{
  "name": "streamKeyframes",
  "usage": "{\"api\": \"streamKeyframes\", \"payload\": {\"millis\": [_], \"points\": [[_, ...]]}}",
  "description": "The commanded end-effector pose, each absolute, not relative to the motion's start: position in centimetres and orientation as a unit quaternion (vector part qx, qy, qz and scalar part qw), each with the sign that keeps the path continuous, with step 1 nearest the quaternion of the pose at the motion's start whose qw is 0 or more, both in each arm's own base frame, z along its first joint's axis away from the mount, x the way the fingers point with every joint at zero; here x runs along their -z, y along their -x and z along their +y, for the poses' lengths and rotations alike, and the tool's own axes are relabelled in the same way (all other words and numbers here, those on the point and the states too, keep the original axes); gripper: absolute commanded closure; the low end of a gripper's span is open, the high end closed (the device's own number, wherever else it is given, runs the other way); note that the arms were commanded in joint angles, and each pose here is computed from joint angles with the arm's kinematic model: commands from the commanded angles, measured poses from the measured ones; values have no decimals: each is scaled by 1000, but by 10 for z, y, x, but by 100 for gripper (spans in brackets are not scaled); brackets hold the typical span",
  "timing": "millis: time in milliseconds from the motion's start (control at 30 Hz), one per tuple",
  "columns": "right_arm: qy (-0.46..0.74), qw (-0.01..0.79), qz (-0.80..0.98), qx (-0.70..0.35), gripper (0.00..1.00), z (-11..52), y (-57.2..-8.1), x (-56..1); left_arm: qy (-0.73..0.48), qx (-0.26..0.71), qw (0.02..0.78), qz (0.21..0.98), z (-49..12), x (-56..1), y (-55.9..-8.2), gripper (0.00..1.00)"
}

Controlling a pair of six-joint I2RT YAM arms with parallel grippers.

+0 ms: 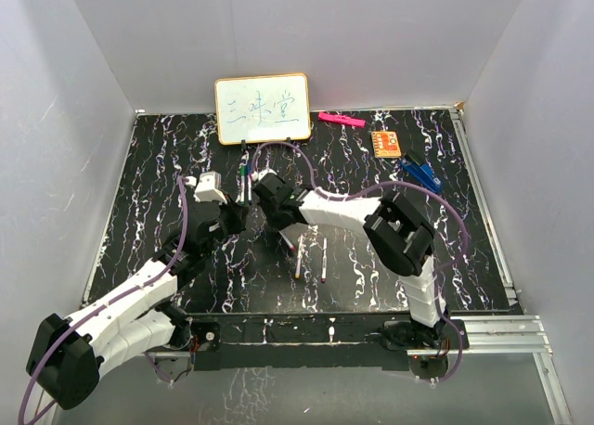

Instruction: Insert the pens into the pen caps

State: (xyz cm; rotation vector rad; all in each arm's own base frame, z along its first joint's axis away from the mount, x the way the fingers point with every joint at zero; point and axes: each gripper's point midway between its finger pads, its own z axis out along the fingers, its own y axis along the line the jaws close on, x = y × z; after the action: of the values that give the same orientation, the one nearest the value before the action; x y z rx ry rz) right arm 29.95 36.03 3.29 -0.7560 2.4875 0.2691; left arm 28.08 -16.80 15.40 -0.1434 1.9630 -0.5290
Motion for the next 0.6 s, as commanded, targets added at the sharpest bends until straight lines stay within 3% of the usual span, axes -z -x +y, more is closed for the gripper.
{"api": "streamKeyframes", "payload": {"millis": [0, 567], "points": [[189, 356, 911, -92, 100, 378, -362, -80, 53, 224, 535, 813, -167, -164, -280, 98], [20, 417, 897, -144, 100, 400, -466, -97, 33, 227, 528, 818, -172, -160, -279, 99]]}}
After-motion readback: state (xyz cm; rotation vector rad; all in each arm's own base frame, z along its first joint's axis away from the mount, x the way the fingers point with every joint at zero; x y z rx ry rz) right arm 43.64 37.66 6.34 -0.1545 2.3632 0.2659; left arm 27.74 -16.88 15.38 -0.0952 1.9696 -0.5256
